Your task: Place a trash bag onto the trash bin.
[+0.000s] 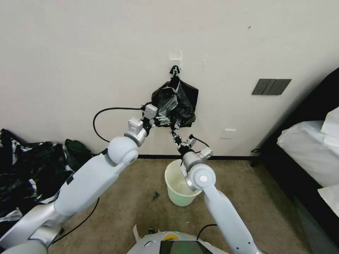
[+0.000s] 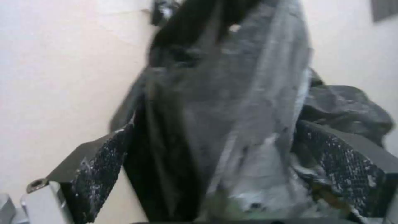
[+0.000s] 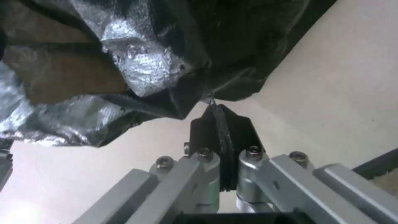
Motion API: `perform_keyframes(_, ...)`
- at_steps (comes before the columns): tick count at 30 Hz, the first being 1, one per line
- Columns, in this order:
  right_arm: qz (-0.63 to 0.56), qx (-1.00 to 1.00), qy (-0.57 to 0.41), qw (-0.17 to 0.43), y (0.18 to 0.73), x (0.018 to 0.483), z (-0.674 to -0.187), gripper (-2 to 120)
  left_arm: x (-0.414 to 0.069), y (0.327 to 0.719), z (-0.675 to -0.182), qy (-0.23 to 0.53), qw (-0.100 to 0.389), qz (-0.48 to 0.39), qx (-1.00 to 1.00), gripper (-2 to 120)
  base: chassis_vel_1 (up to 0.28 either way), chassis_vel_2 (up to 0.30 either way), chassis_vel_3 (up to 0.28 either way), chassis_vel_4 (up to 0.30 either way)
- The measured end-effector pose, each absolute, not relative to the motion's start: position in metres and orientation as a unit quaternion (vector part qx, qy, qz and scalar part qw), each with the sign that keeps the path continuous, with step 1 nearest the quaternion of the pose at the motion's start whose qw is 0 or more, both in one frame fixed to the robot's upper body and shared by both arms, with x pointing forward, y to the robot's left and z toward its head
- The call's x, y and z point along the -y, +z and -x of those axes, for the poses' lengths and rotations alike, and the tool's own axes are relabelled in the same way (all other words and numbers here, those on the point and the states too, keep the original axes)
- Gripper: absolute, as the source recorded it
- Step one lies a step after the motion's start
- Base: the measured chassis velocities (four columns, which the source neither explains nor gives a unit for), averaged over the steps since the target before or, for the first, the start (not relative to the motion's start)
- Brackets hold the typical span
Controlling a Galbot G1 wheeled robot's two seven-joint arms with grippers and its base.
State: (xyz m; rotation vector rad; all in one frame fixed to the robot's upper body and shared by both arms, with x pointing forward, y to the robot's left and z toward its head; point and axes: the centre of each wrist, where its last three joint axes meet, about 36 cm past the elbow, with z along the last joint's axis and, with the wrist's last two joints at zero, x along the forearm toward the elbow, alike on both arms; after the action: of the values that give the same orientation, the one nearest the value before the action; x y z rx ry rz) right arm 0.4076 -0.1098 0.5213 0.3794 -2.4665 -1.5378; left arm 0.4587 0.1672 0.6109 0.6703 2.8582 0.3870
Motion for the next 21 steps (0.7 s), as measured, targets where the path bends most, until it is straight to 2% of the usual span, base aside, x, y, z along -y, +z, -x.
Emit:
perform_keyframes(6,-0.128,0.837,-0.523,0.101,0.520,0.111,-0.412,0,-0.154,0.611,-0.459,0.144,0.069,-0.224,-0.961,100,0.000,0.000,0.000,0.000)
perform_keyframes(13,-0.122,0.840,-0.519,0.103,0.516,0.114,-0.414,0,-0.151,0.615,-0.462,0.149,0.067,-0.209,-0.964,100,0.000,0.000,0.000,0.000)
perform_keyframes(15,-0.119,0.841,-0.517,0.104,0.514,0.114,-0.415,0,-0.150,0.615,-0.461,0.148,0.068,-0.210,-0.964,97,0.000,0.000,0.000,0.000)
perform_keyframes(18,-0.114,0.843,-0.514,0.106,0.510,0.116,-0.415,0,-0.150,0.615,-0.456,0.141,0.065,-0.216,-0.964,83,0.000,0.000,0.000,0.000)
perform_keyframes(19,-0.114,0.843,-0.514,0.106,0.510,0.116,-0.415,0,-0.150,0.615,-0.456,0.141,0.065,-0.216,-0.964,83,0.000,0.000,0.000,0.000)
perform_keyframes(21,-0.112,0.844,-0.513,0.106,0.509,0.117,-0.416,0,-0.150,0.616,-0.453,0.135,0.060,-0.213,-0.966,74,0.000,0.000,0.000,0.000)
